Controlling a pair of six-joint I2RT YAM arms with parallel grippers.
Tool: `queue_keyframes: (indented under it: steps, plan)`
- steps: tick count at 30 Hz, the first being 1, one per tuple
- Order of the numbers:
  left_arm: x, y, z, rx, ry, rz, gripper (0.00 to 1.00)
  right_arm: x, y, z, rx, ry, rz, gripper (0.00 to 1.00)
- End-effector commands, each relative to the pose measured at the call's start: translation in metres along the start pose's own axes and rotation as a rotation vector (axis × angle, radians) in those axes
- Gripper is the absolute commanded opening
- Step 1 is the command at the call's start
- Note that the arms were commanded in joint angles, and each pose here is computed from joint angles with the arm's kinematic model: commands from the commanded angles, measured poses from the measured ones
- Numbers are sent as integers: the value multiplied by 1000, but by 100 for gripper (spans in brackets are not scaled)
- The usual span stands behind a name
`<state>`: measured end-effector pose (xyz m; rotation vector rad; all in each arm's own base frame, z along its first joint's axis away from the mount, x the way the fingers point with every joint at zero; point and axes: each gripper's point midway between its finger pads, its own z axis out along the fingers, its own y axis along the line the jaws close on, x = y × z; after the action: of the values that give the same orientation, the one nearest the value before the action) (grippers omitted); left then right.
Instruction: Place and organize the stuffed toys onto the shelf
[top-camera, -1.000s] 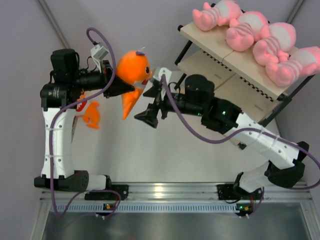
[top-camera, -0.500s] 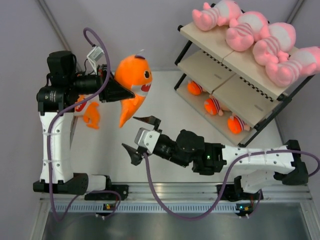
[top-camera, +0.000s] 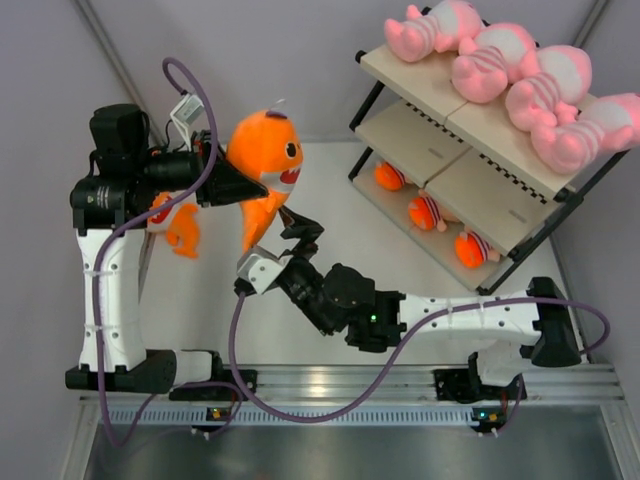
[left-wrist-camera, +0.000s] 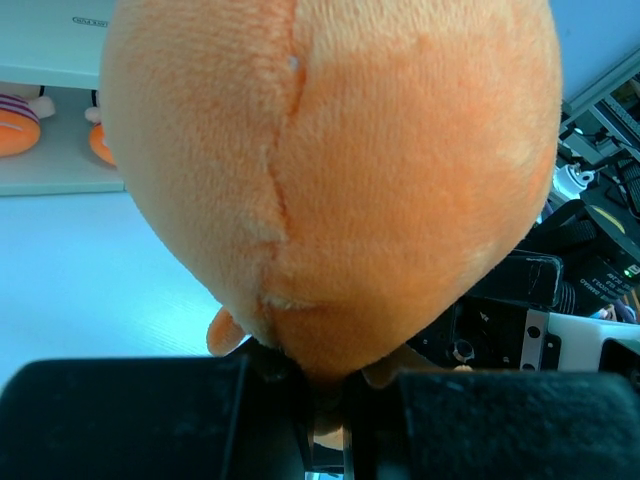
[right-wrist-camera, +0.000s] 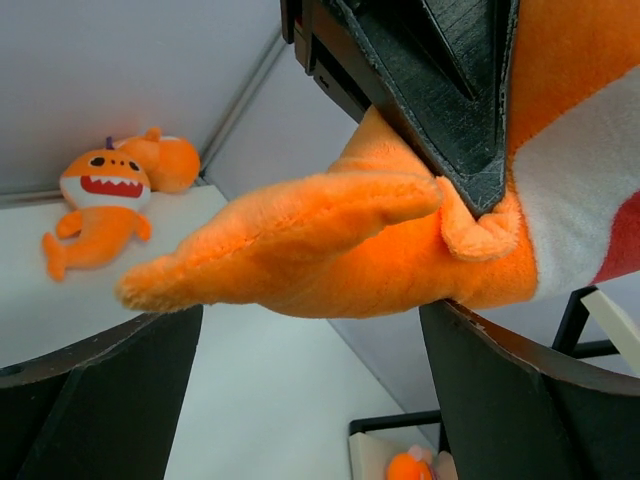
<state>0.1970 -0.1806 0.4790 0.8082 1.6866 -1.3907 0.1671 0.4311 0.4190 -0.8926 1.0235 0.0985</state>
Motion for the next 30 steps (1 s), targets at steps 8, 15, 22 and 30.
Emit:
queue_keyframes:
  steps: [8, 15, 22, 30]
  plan:
    - [10, -6, 0, 43, 12, -17, 0, -36, -72, 3, 260, -68, 172, 65]
    - [19, 20, 3, -28, 19, -45, 0, -39, -89, -9, 282, -90, 248, 4]
    - [35, 86, 2, -266, 44, -69, 55, -6, -93, -24, 196, 43, 76, 0]
    - [34, 184, -48, -846, 66, -48, 90, 94, -126, -21, 46, 446, -134, 0]
